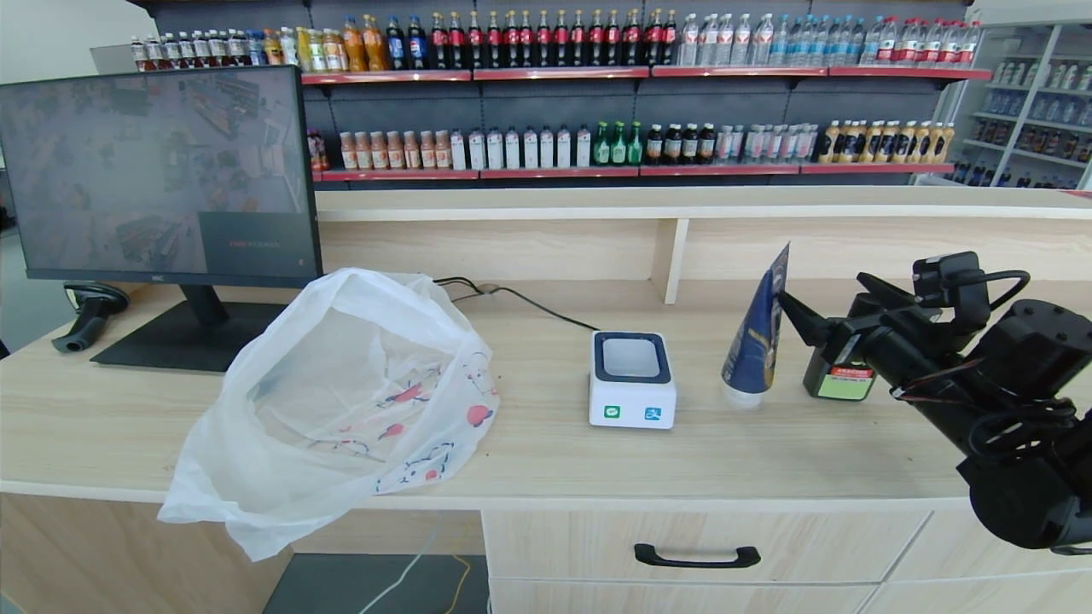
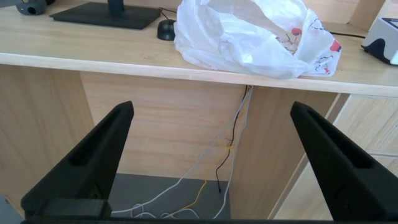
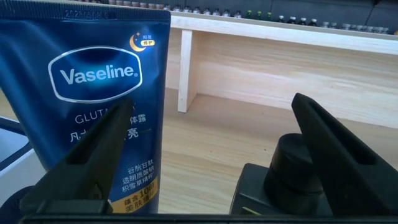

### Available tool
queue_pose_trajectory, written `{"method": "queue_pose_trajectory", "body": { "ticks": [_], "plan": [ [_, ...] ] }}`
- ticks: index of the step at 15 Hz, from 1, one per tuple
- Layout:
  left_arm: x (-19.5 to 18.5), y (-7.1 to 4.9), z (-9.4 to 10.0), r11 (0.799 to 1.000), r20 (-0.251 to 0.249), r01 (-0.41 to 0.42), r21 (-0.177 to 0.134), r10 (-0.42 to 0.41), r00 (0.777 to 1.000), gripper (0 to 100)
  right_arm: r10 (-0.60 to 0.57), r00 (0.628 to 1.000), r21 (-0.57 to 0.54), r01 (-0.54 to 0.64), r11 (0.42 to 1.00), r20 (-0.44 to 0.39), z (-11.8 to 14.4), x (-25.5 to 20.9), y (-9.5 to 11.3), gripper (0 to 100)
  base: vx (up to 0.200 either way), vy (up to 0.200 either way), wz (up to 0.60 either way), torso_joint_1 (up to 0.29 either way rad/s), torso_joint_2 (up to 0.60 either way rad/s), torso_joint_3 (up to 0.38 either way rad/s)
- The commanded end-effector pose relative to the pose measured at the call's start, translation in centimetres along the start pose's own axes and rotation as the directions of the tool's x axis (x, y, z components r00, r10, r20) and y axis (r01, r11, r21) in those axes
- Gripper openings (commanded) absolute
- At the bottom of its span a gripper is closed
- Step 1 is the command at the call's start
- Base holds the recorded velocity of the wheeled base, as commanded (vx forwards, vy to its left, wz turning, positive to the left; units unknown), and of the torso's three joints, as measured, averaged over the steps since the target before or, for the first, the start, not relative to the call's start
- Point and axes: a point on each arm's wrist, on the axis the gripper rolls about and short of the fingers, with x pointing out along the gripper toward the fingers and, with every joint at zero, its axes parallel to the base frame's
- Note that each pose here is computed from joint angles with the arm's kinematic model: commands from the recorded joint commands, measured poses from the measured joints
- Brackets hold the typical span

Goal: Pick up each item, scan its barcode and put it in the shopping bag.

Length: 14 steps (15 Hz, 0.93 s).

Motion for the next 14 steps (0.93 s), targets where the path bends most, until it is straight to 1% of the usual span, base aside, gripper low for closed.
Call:
{"method": "queue_pose_trajectory", "body": {
  "ticks": [1, 11, 14],
  "plan": [
    [0.0, 0.0, 0.0, 1.0, 0.001, 0.0, 0.0, 0.0, 1.0, 100, -0.003, 1.0, 0.002, 0.003, 1.0, -0.008, -0.2, -0.01, -0.09, 100, 0.0, 0.0, 0.0, 0.0, 0.0, 0.0],
    [0.0, 0.0, 0.0, 1.0, 0.001, 0.0, 0.0, 0.0, 1.0, 100, 0.003, 1.0, 0.004, -0.003, 1.0, -0.016, -0.32, -0.18, 0.11, 100, 0.0, 0.0, 0.0, 0.0, 0.0, 0.0],
    [0.0, 0.0, 0.0, 1.0, 0.001, 0.0, 0.0, 0.0, 1.0, 100, -0.003, 1.0, 0.0, 0.003, 1.0, 0.0, 0.04, -0.03, -0.1, 100, 0.0, 0.0, 0.0, 0.0, 0.0, 0.0]
  ]
}}
